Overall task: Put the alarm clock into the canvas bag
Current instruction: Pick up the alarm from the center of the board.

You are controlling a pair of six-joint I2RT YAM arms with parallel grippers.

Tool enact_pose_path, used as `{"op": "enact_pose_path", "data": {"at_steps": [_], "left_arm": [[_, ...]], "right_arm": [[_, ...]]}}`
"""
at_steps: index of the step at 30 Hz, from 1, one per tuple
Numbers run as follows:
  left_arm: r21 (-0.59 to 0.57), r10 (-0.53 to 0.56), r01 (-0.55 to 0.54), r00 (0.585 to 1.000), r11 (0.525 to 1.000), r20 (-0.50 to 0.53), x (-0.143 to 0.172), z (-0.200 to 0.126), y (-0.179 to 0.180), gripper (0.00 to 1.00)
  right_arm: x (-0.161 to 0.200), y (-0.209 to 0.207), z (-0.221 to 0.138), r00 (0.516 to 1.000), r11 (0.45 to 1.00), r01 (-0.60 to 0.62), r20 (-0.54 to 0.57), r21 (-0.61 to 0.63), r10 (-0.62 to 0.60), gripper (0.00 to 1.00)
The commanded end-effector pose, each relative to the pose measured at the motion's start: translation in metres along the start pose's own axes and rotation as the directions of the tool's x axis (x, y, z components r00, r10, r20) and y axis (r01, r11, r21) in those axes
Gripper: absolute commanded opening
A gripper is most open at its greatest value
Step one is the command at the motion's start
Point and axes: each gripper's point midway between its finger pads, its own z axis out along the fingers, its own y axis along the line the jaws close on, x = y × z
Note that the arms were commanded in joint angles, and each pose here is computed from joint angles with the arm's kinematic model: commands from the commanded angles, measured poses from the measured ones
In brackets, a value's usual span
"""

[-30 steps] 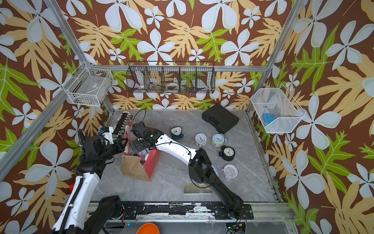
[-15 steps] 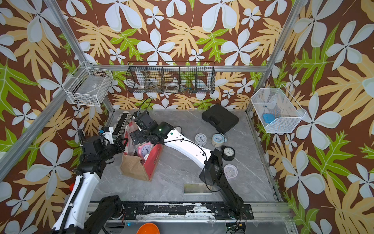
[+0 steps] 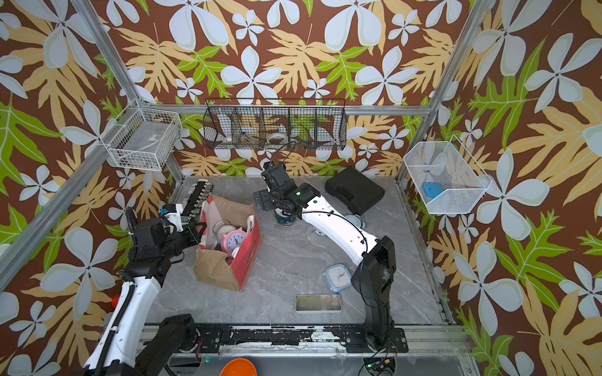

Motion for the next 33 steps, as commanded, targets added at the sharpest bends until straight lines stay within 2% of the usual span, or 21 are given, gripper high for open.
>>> {"op": "enact_pose_path", "data": {"at_steps": [1, 10, 16, 22, 33], "left_arm": [[0.012, 0.011, -0.011, 1.000, 1.000, 0.020, -0.006, -0.001, -0.003, 0.00], [0.010, 0.009, -0.009, 1.000, 1.000, 0.019, -0.006, 0.000, -0.002, 0.00], [0.009, 0.008, -0.008, 1.000, 1.000, 0.017, -0.005, 0.001, -0.002, 0.00], [0.005, 0.010, -0.010, 1.000, 1.000, 0.019, -0.006, 0.000, -0.001, 0.00], [0.003, 0.009, -0.009, 1.000, 1.000, 0.017, -0.005, 0.001, -0.001, 0.00]], "right_arm": [[0.010, -0.017, 0.017, 1.000, 1.000, -0.018, -0.024, 0.023, 0.018, 0.95], [0.077, -0.049, 0.094, 0.973, 0.994, 0.006, -0.231, 0.109, 0.020, 1.00], [0.105, -0.056, 0.129, 0.942, 0.991, 0.046, -0.336, 0.124, -0.002, 1.00], [0.117, -0.066, 0.149, 0.927, 0.992, -0.020, -0.370, 0.123, 0.065, 1.00], [0.137, -0.064, 0.174, 0.912, 0.996, 0.006, -0.408, 0.094, 0.034, 1.00]]}}
